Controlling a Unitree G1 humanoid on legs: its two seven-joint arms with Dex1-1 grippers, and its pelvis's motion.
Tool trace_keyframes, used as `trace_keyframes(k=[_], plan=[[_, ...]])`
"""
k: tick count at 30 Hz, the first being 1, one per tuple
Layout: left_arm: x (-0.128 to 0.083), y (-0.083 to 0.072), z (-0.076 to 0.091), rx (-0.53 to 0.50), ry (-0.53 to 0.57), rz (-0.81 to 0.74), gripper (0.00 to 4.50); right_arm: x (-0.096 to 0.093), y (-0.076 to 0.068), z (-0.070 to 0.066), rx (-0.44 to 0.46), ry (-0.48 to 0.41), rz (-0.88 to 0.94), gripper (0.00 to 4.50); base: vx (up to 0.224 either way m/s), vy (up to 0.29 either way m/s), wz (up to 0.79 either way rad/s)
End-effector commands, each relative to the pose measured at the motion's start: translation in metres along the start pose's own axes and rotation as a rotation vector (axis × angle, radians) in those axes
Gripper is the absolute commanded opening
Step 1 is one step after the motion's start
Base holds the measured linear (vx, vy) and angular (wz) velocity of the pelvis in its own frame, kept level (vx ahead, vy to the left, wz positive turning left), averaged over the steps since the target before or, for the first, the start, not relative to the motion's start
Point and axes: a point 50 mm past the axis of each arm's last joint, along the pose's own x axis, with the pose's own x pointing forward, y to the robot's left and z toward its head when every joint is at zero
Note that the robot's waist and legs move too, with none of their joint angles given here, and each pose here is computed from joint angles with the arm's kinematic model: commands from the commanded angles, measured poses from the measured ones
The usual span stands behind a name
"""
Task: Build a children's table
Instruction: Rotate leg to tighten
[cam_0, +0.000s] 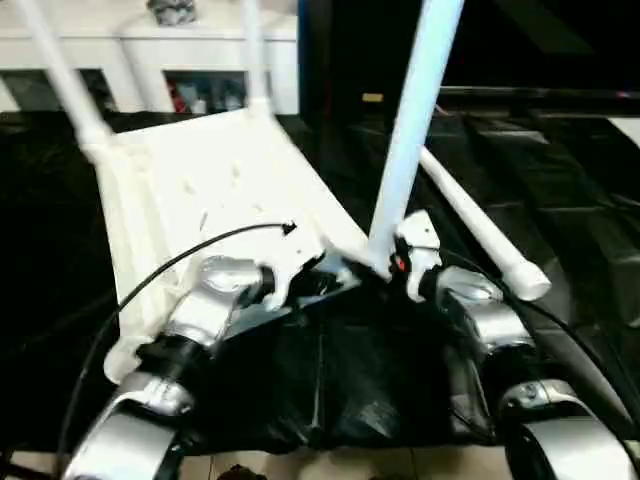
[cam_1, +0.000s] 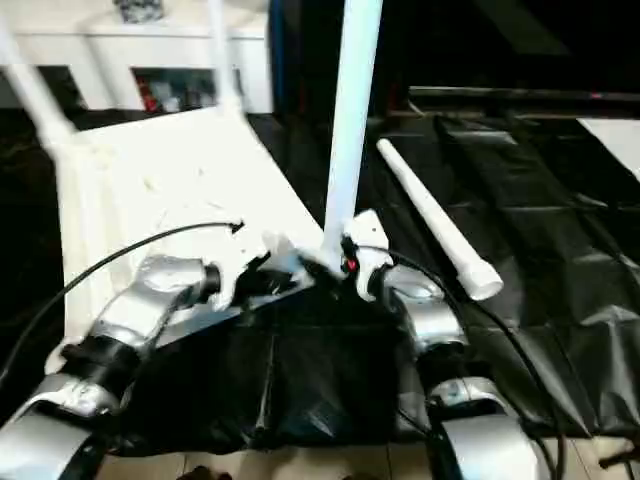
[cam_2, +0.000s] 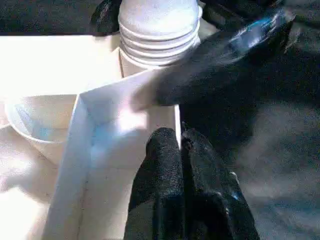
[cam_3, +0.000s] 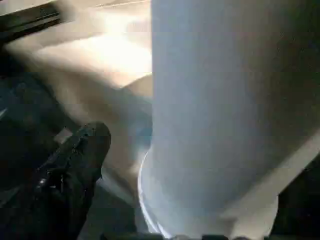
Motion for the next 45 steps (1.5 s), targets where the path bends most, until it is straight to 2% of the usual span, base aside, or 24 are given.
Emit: trace_keyframes(k=[1,5,7,11,15,16,18,20,23,25,27,28,32,34,36,38,39,41,43,44,45], plan=[[0.006,-0.011,0.017,0.093,-0.055,-0.153,0.0,0.006,0.016,0.004,-0.039,0.012,0.204,4.46,0.0,0.0,0.0],[-0.001,-0.009,0.013,0.112,-0.031,-0.184,0.0,0.0,0.018,0.003,-0.062,0.043,0.29,4.21,0.0,0.0,0.0],[-0.007,-0.007,0.011,0.126,-0.003,-0.2,0.0,-0.001,0.018,0.003,-0.075,0.067,0.339,3.9,0.0,0.0,0.0],[-0.011,-0.006,0.01,0.129,0.004,-0.211,0.0,-0.001,0.019,0.005,-0.067,0.062,0.362,3.69,0.0,0.0,0.0],[-0.013,-0.005,0.009,0.127,0.005,-0.228,0.0,0.0,0.021,0.006,-0.054,0.058,0.394,3.33,0.0,0.0,0.0],[-0.013,-0.005,0.008,0.125,0.003,-0.229,0.0,0.001,0.023,0.005,-0.048,0.058,0.401,3.12,0.0,0.0,0.0],[-0.012,-0.006,0.009,0.107,-0.013,-0.226,0.0,0.002,0.025,0.003,-0.029,0.051,0.409,3.04,0.0,0.0,0.0],[-0.011,-0.006,0.01,0.101,-0.018,-0.224,0.0,0.002,0.026,0.003,-0.023,0.048,0.409,2.98,0.0,0.0,0.0],[-0.004,-0.003,0.014,0.054,-0.046,-0.158,0.0,0.007,0.029,0.0,0.041,0.019,0.363,2.76,0.0,0.0,0.0],[0.006,-0.001,0.018,0.011,-0.06,-0.084,0.0,0.015,0.026,-0.002,0.075,0.017,0.234,2.72,0.0,0.0,0.0],[0.024,-0.001,0.025,-0.05,-0.071,0.018,0.0,0.028,0.02,-0.005,0.116,0.025,0.032,2.71,0.0,0.0,0.0],[0.025,-0.001,0.026,-0.054,-0.071,0.027,0.0,0.029,0.02,-0.005,0.121,0.025,0.015,2.7,0.0,0.0,0.0],[0.048,0.002,0.039,-0.129,-0.097,0.159,0.0,0.053,0.018,-0.005,0.221,0.036,-0.227,2.69,0.0,0.0,0.0],[0.055,0.002,0.043,-0.131,-0.096,0.183,0.0,0.063,0.022,-0.003,0.231,0.052,-0.281,2.69,0.0,0.0,0.0],[0.055,0.002,0.044,-0.119,-0.09,0.18,0.0,0.065,0.022,-0.002,0.216,0.058,-0.287,2.69,0.0,0.0,0.0],[0.054,0.002,0.042,-0.074,-0.069,0.165,0.0,0.068,0.023,0.003,0.18,0.039,-0.285,3.25,0.0,0.0,0.0],[0.052,0.001,0.041,-0.045,-0.052,0.158,0.0,0.066,0.02,0.007,0.162,0.001,-0.29,3.39,0.0,0.0,0.0],[0.05,0.002,0.039,-0.035,-0.041,0.159,0.0,0.064,0.018,0.008,0.154,-0.009,-0.3,3.41,0.0,0.0,0.0],[0.046,0.004,0.035,-0.019,-0.019,0.164,0.0,0.054,0.01,0.009,0.125,-0.022,-0.315,3.75,0.0,0.0,0.0],[0.044,0.006,0.033,-0.017,-0.012,0.174,0.0,0.043,0.004,0.008,0.114,-0.036,-0.313,3.82,0.0,0.0,0.0],[0.044,0.006,0.032,-0.017,-0.011,0.176,0.0,0.041,0.003,0.008,0.114,-0.039,-0.312,3.85,0.0,0.0,0.0]])
